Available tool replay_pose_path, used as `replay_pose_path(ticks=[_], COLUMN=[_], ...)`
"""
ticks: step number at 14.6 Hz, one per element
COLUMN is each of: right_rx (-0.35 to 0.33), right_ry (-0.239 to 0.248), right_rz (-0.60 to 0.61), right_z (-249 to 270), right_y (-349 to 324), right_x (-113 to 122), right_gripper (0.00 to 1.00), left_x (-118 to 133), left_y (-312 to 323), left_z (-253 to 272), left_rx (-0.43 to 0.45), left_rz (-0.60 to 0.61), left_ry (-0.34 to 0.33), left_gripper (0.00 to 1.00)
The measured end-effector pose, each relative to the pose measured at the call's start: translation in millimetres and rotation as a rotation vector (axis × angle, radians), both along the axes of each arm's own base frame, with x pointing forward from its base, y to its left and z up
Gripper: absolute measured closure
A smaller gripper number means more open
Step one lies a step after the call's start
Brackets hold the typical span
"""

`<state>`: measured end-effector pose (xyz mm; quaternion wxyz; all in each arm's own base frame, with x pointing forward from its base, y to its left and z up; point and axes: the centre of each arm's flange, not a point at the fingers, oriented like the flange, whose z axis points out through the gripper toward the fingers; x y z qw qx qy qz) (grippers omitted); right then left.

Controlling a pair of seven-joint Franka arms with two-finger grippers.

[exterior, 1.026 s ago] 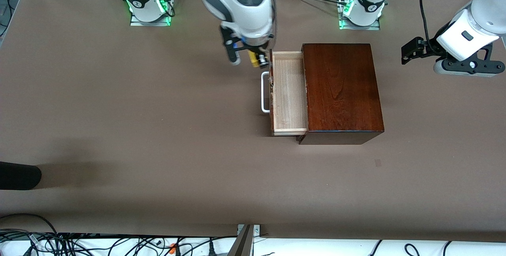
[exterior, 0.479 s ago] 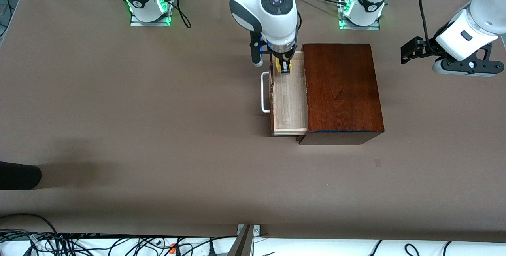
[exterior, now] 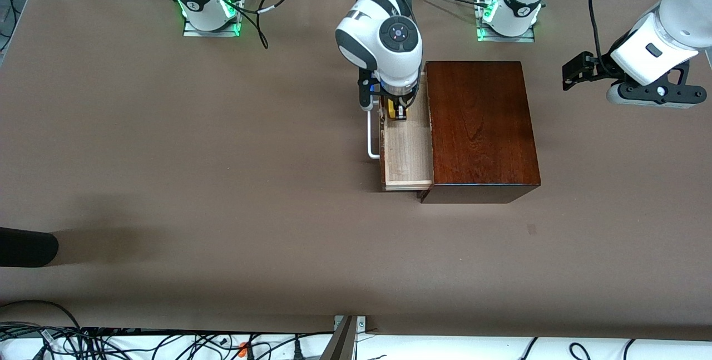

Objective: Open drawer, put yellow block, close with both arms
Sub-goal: 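Lift the yellow cube with the right gripper and carry it over the drawer, then release the cube into the drawer and withdraw the right gripper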

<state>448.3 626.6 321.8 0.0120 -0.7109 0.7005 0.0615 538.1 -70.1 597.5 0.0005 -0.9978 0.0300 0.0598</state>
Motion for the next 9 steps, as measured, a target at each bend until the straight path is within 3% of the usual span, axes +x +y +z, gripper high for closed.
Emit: replay_pose_path(ticks=[2,6,9], right_rx=[-0.010,-0.027,-0.020], right_ry=[-0.001,-0.003,-0.018], right_rz=[-0.002,-0.012,-0.020], right_z=[-7.3,5.2,70.6], right_y=[-0.5,-6.5,-28.9], right_x=[1.0,9.2,29.4], right_gripper=[0.39,0.03,0.00], left_x=[3.5,8.7,9.8], left_y=[-0.5,-1.3,-1.6], left_z=[-0.5,-0.9,-2.6], left_rx=[-0.001,-0.001,-0.001], left_rz=[0.000,-0.001,-0.001], left_ry=[-0.002,-0.004,-0.001], left_gripper=[0.00,0.00,0.00])
